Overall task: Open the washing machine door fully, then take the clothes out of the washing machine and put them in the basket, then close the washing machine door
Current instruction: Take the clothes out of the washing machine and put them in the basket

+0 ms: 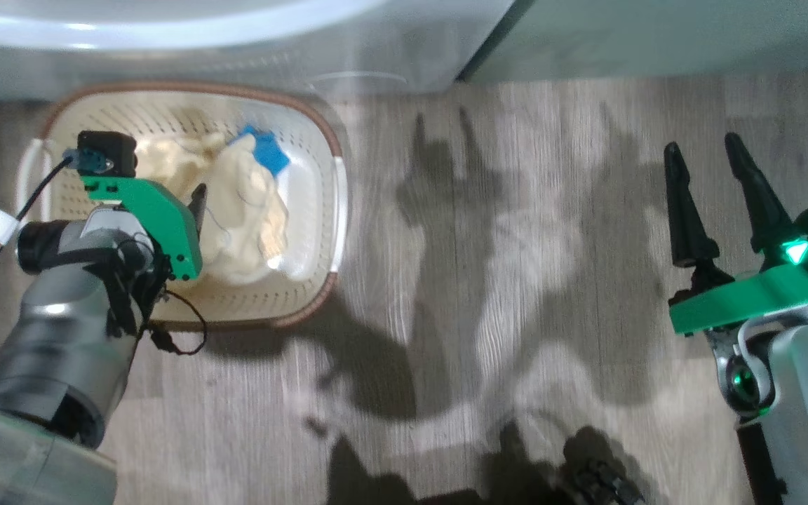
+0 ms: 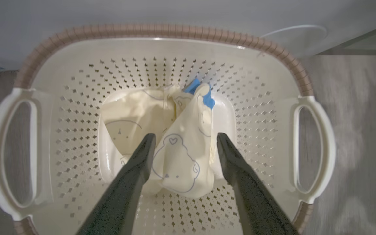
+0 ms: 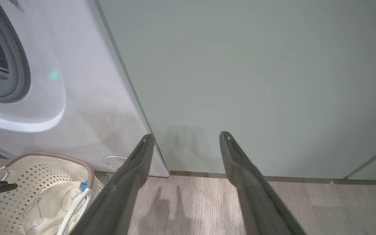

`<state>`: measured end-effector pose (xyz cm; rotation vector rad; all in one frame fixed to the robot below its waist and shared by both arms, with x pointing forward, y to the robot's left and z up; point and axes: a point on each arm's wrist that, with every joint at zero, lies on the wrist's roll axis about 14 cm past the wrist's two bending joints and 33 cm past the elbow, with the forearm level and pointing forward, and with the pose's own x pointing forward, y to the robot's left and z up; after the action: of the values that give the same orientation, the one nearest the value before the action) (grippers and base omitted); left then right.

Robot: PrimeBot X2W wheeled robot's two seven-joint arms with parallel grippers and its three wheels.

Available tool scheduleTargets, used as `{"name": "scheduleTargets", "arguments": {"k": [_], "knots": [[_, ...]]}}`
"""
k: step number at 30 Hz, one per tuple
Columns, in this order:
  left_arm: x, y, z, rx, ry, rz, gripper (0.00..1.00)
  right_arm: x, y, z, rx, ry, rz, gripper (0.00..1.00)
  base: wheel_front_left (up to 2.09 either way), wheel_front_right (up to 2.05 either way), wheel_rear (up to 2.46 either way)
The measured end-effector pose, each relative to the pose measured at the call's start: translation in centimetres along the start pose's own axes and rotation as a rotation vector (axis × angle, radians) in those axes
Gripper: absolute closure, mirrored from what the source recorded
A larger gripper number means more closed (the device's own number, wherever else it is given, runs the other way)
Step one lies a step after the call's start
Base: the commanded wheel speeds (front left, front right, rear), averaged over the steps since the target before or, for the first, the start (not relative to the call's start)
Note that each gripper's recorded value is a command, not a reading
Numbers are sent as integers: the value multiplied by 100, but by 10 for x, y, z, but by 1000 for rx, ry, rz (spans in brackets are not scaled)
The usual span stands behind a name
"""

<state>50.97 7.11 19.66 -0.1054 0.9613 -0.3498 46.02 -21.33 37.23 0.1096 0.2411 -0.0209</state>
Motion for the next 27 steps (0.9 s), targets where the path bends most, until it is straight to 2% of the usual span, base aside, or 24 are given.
{"name": "scheduleTargets", "arguments": {"k": [6, 20, 27], "knots": [[-35, -7, 50, 10, -211, 3, 0, -20, 6, 12, 14, -22, 5, 0, 0, 0, 0], [-120, -30, 109, -28, -514, -44, 0, -65, 12, 42, 48, -98, 4, 0, 0, 0, 0], [-165, -28, 110, -34, -626, -16, 0, -90, 16, 47, 65, -118, 8, 0, 0, 0, 0]]}}
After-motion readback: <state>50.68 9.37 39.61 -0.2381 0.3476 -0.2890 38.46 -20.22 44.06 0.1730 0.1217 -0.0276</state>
